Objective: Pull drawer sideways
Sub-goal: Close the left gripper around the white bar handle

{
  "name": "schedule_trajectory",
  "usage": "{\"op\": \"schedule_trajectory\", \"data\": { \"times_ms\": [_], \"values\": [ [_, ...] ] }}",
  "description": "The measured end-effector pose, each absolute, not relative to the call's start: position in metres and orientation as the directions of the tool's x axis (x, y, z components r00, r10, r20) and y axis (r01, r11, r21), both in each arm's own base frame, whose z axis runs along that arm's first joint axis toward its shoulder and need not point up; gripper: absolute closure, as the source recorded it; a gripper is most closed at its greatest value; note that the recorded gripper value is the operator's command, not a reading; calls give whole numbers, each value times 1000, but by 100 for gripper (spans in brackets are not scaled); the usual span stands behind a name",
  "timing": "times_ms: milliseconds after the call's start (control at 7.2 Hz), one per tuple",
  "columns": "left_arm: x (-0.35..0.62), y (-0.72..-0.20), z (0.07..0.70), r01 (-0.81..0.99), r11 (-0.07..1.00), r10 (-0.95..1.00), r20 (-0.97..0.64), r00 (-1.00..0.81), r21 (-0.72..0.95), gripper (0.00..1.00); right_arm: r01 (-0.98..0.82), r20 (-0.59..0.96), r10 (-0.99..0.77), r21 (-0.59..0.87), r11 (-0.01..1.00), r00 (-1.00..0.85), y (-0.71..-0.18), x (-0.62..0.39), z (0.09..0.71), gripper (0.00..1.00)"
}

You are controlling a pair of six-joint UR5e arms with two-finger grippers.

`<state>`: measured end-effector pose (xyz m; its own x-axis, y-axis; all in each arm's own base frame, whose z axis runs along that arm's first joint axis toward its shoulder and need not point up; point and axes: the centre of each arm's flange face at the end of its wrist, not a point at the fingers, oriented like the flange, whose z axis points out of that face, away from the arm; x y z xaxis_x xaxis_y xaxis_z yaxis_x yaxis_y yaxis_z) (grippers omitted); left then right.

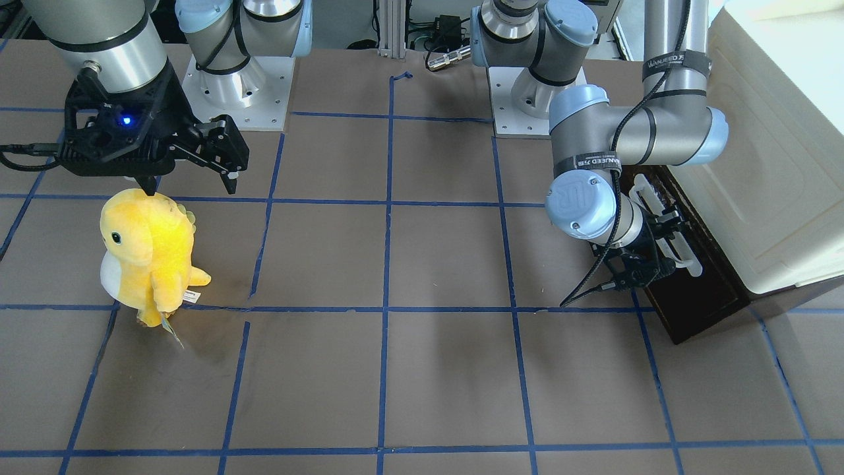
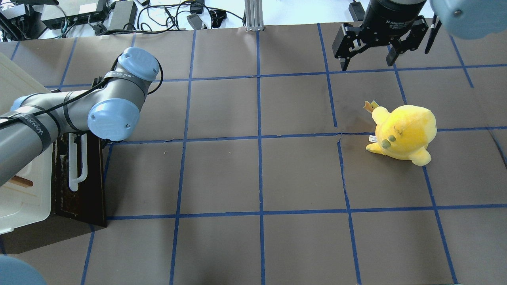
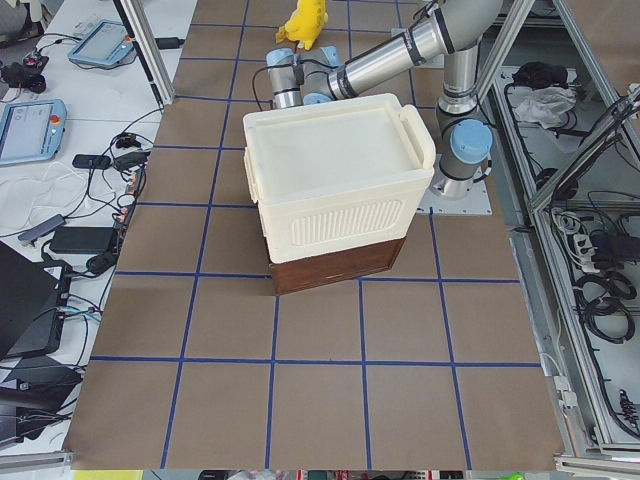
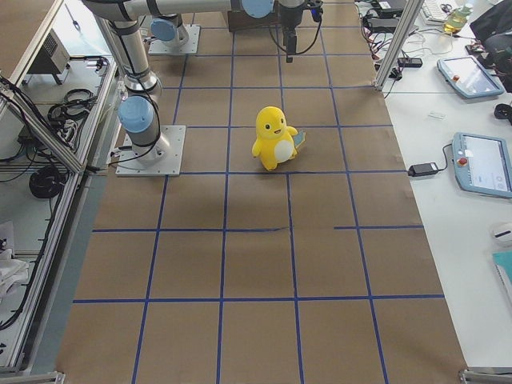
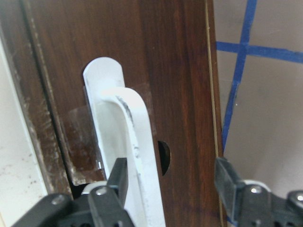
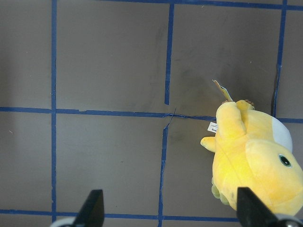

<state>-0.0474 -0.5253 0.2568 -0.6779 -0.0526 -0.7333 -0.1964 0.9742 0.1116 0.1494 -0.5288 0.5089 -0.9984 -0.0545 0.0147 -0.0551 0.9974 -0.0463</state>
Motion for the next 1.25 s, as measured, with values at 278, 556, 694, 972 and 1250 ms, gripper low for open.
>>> {"op": "schedule_trajectory", "data": {
  "times_ms": [278,556,694,972,1250],
  "values": [
    [-46,-525,256,-194,974,-44,-743,-667,116,41,-55,15,-55,-46,997,-998,-529,149,509,0],
    [-46,-525,255,-194,974,-42,-744,-666,119,47,-56,15,-55,-46,997,-998,-529,149,509,0],
    [-46,-525,255,-194,974,-41,-744,-666,120,63,-55,15,-55,-46,997,-998,-529,149,509,0],
    [-46,-526,254,-192,974,-39,-745,-666,122,67,-56,15,-55,-46,997,-998,-529,149,509,0],
    [-46,-526,254,-192,974,-37,-744,-667,123,67,-56,15,-55,-46,997,-998,-529,149,509,0]
  ]
}}
